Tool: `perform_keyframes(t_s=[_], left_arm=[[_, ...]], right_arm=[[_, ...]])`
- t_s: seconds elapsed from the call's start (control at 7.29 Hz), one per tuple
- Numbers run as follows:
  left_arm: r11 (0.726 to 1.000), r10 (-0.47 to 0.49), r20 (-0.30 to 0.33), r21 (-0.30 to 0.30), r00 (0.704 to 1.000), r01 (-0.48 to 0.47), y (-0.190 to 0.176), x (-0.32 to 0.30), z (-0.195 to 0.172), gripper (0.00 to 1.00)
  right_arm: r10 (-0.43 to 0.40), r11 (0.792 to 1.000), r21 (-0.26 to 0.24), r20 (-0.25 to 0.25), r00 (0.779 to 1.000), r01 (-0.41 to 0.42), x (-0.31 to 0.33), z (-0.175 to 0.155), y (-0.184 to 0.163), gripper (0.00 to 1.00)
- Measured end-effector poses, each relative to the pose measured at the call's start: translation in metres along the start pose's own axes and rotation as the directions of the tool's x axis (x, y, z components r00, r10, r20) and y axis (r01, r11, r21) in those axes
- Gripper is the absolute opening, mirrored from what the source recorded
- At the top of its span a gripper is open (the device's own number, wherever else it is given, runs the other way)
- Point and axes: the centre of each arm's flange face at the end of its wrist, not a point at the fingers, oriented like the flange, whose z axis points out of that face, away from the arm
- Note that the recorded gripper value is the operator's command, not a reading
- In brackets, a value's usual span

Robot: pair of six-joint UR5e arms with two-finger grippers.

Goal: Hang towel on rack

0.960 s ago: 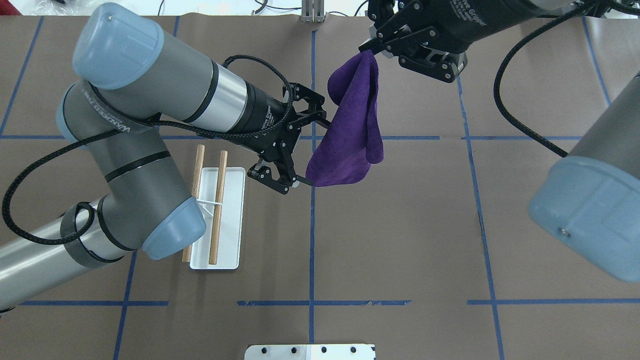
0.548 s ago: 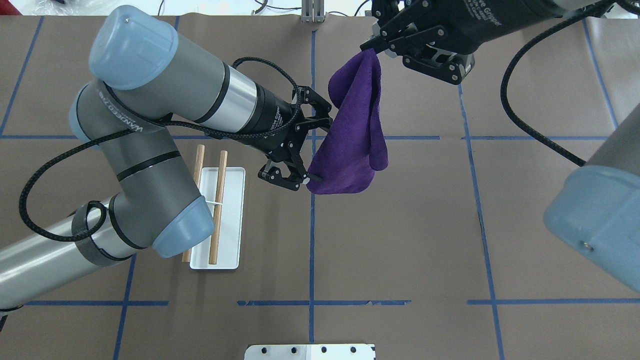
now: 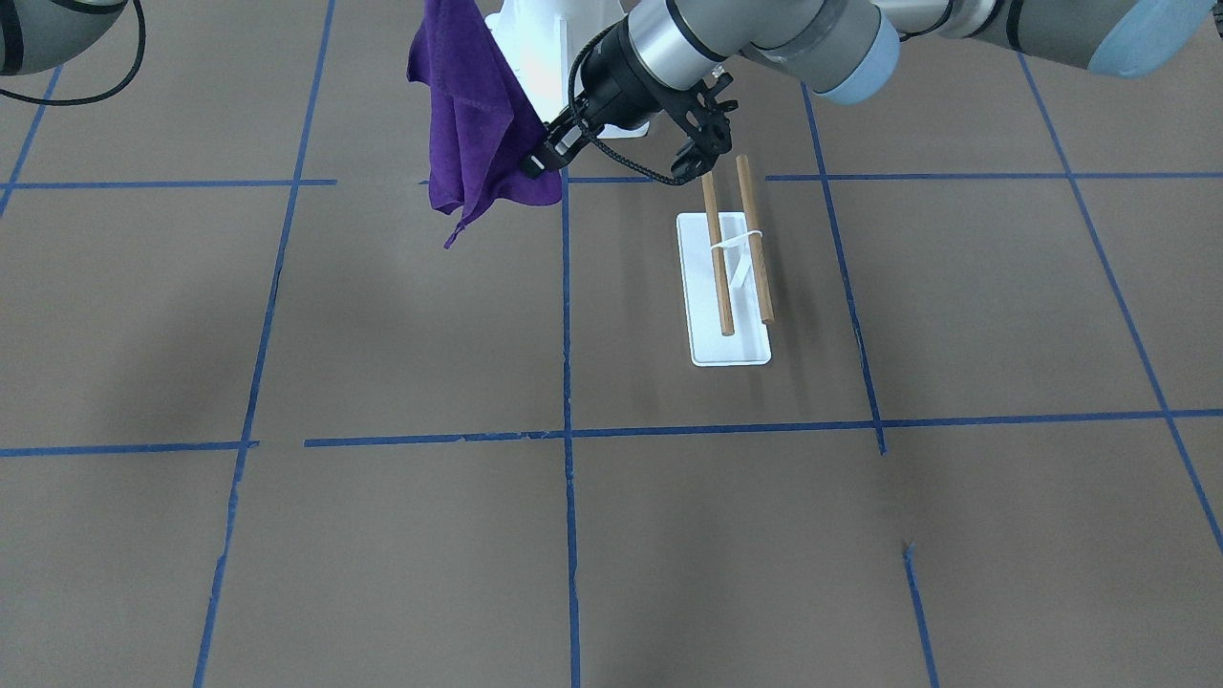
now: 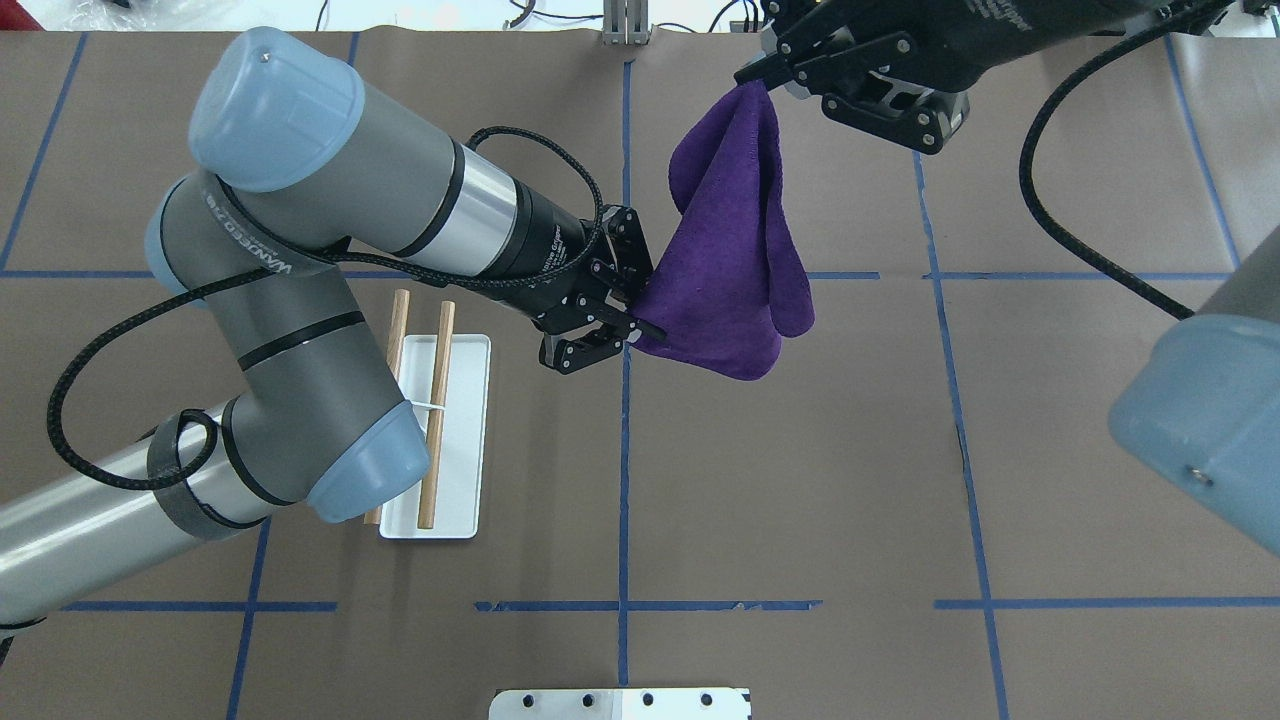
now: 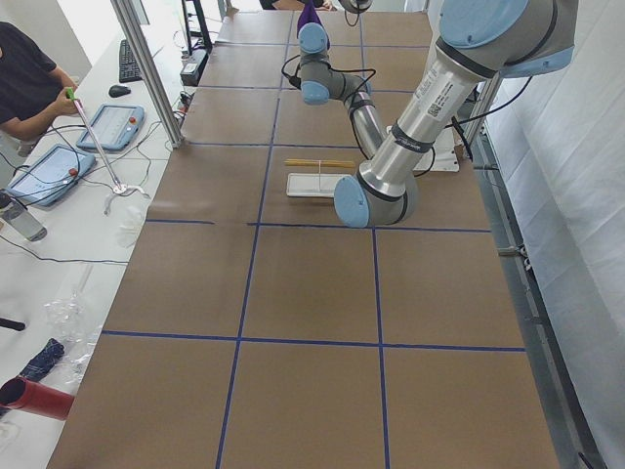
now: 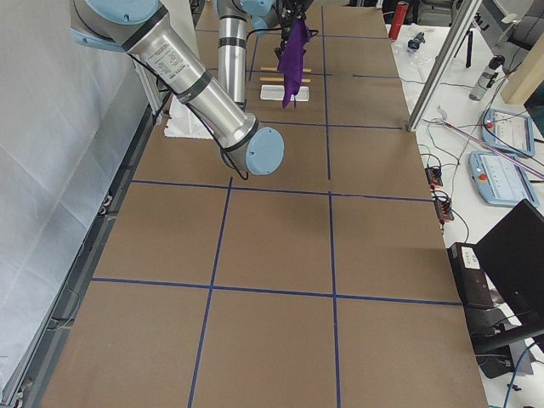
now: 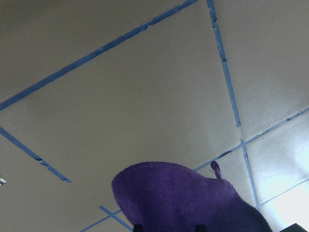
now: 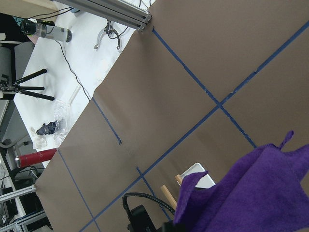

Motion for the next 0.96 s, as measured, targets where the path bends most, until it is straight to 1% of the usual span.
perform_keyframes(t_s=[0.14, 0.27, 0.41, 0.55, 0.69, 0.82, 0.96], left_arm=[[1.000, 0.019, -0.001, 0.002, 1.000, -0.019, -0.002, -0.001, -0.001, 0.00], [0.998, 0.055, -0.008, 0.010, 0.998, -0.054, -0.004, -0.002, -0.003, 0.00], [0.996, 0.087, -0.030, 0.031, 0.996, -0.086, -0.009, -0.001, -0.004, 0.00], [0.990, 0.127, -0.071, 0.076, 0.989, -0.122, -0.016, 0.002, -0.005, 0.00], [0.980, 0.163, -0.106, 0.131, 0.981, -0.148, -0.027, 0.004, -0.006, 0.00], [0.969, 0.194, -0.122, 0.179, 0.973, -0.170, -0.040, 0.002, -0.005, 0.00], [0.959, 0.215, -0.117, 0.215, 0.970, -0.187, -0.056, -0.003, -0.004, 0.00]], right_arm=[[0.007, 1.000, 0.001, -0.008, 1.000, -0.007, 0.002, -0.001, -0.006, 0.99], [0.016, 1.000, 0.007, -0.028, 0.999, -0.016, 0.011, 0.005, -0.014, 1.00], [0.023, 1.000, 0.008, -0.052, 0.998, -0.022, 0.024, 0.017, -0.022, 1.00], [0.022, 1.000, 0.008, -0.071, 0.997, -0.021, 0.043, 0.034, -0.030, 1.00], [0.019, 1.000, 0.014, -0.079, 0.997, -0.018, 0.060, 0.047, -0.039, 1.00], [0.020, 1.000, 0.021, -0.083, 0.996, -0.018, 0.069, 0.053, -0.045, 1.00], [0.026, 0.999, 0.031, -0.095, 0.995, -0.023, 0.078, 0.059, -0.052, 1.00]])
